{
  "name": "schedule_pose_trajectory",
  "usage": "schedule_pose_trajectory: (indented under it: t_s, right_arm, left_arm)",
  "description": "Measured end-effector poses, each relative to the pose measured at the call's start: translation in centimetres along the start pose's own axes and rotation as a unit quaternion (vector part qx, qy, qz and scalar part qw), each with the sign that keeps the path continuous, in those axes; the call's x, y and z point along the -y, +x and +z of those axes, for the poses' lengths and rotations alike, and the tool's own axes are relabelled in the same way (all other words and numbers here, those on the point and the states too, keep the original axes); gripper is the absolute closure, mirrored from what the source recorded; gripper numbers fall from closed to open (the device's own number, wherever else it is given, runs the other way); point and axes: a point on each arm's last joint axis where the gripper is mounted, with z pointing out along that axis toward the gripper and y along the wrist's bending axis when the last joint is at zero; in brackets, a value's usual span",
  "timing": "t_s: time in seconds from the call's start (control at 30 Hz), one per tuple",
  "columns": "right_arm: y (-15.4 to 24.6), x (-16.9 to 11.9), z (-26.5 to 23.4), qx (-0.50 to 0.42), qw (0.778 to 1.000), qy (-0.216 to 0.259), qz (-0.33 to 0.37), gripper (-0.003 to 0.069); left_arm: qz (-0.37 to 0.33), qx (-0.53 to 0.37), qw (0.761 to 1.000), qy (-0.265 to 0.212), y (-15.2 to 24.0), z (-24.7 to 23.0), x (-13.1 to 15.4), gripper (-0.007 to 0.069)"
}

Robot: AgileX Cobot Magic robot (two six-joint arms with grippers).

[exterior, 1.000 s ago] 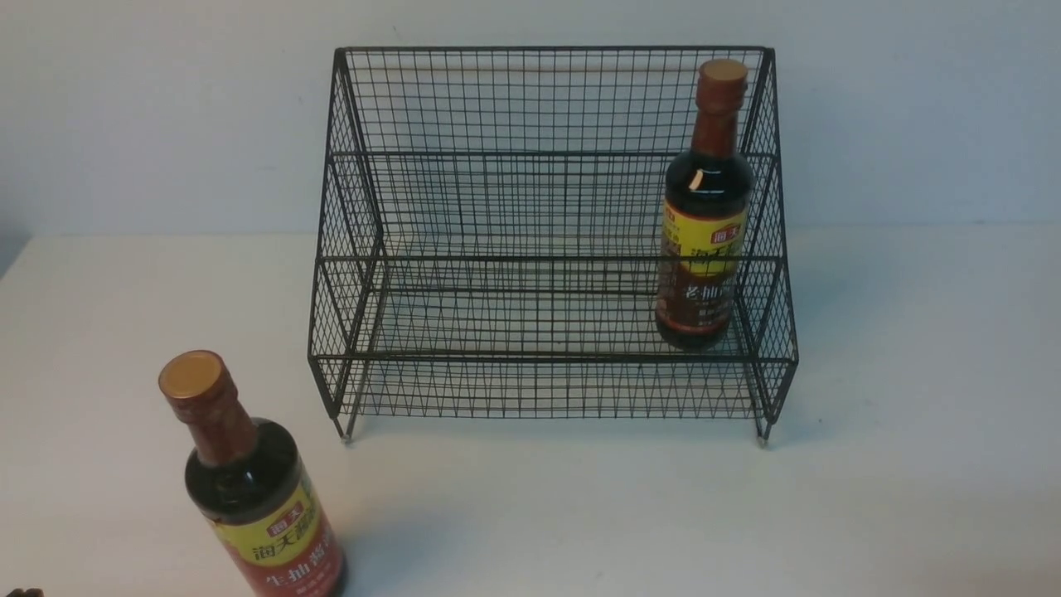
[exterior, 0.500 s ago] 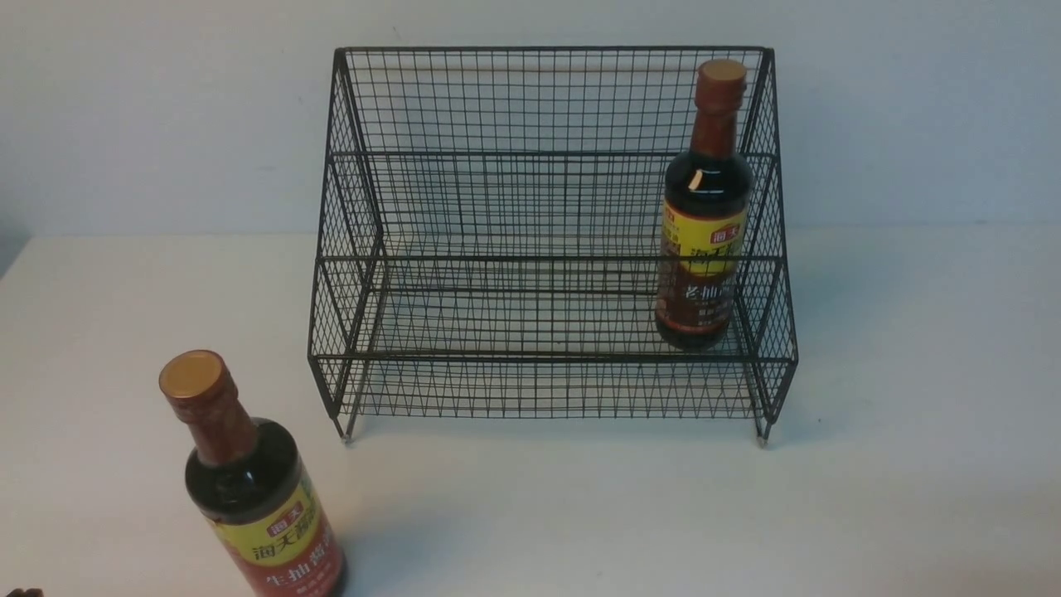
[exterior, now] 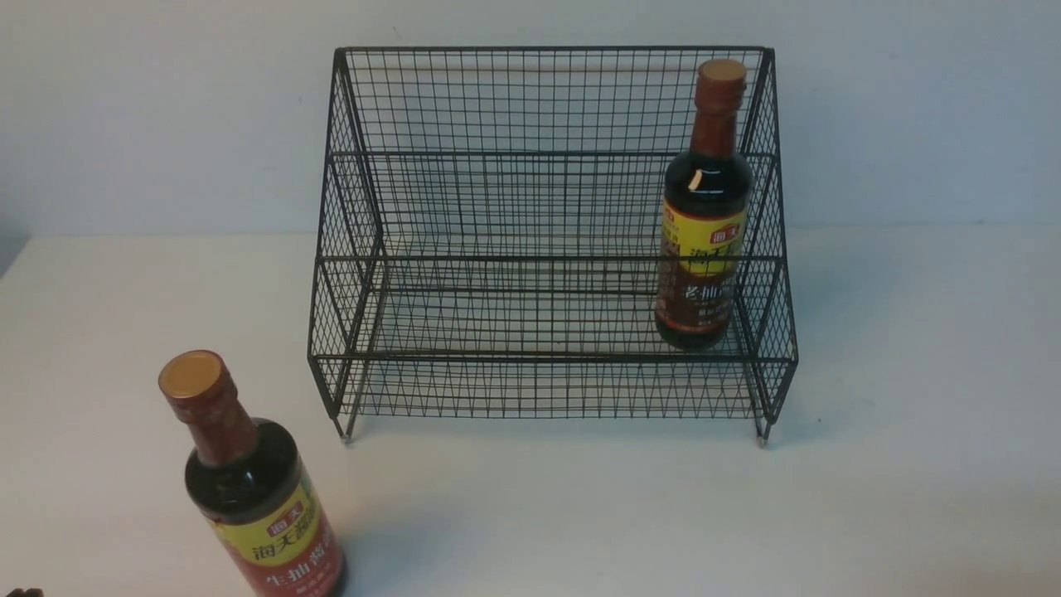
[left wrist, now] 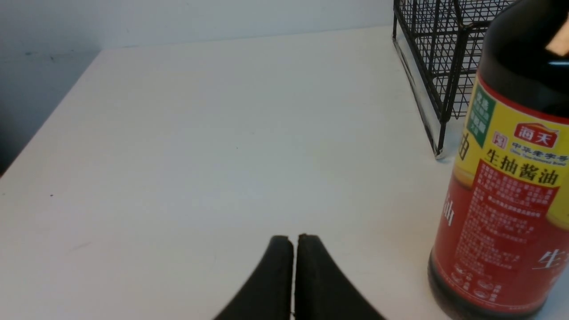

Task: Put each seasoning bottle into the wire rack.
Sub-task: Use the left arm to grab the condiment bottle closest to it

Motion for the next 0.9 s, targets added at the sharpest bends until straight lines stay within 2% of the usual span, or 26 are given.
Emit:
schedule_pose_trajectory:
  t_s: [0.43, 0.5, 0.57, 0.6, 0.63, 0.67, 0.73, 0.83, 0.87, 0.9]
  right_arm:
    - [0.0, 0.0, 0.0, 0.000, 1.000, 0.000, 0.000, 0.0673]
    - [0.0, 0.0, 0.0, 0.000, 1.000, 0.000, 0.000, 0.0673]
    - [0.0, 0.0, 0.0, 0.000, 1.000, 0.000, 0.000, 0.0673]
    - [0.0, 0.0, 0.0, 0.000, 1.000, 0.000, 0.000, 0.0673]
    - [0.0, 0.0, 0.0, 0.000, 1.000, 0.000, 0.000, 0.0673]
    - [0.0, 0.0, 0.0, 0.000, 1.000, 0.000, 0.000, 0.0673]
    - [0.0, 0.0, 0.0, 0.000, 1.000, 0.000, 0.000, 0.0673]
    - [0.0, 0.0, 0.0, 0.000, 1.000, 0.000, 0.000, 0.0673]
    - [0.0, 0.0, 0.0, 0.000, 1.000, 0.000, 0.000, 0.0673]
    - [0.0, 0.0, 0.0, 0.000, 1.000, 0.000, 0.000, 0.0673]
  left_arm:
    - [0.002, 0.014, 1.000, -0.002, -0.2, 0.0, 0.0, 0.0630]
    - [-0.019, 0.029, 0.999, 0.001, -0.5, 0.0, 0.0, 0.0630]
    - [-0.211, 0.069, 0.974, 0.038, -1.4, -0.1, 0.4, 0.0630]
    - [-0.237, 0.070, 0.968, 0.043, -1.4, -0.1, 0.4, 0.0630]
    - [-0.342, 0.079, 0.934, 0.063, -1.7, -0.2, 0.6, 0.0630]
    - [-0.416, 0.082, 0.902, 0.079, -1.9, -0.2, 0.7, 0.0630]
    - [-0.554, 0.087, 0.821, 0.106, -2.4, -0.3, 0.7, 0.0630]
    - [-0.673, 0.098, 0.722, 0.129, -2.9, -0.5, 0.5, 0.0630]
    - [-0.678, 0.099, 0.717, 0.129, -2.9, -0.5, 0.5, 0.0630]
    - [-0.702, 0.114, 0.691, 0.130, -3.1, -0.5, 0.2, 0.0630]
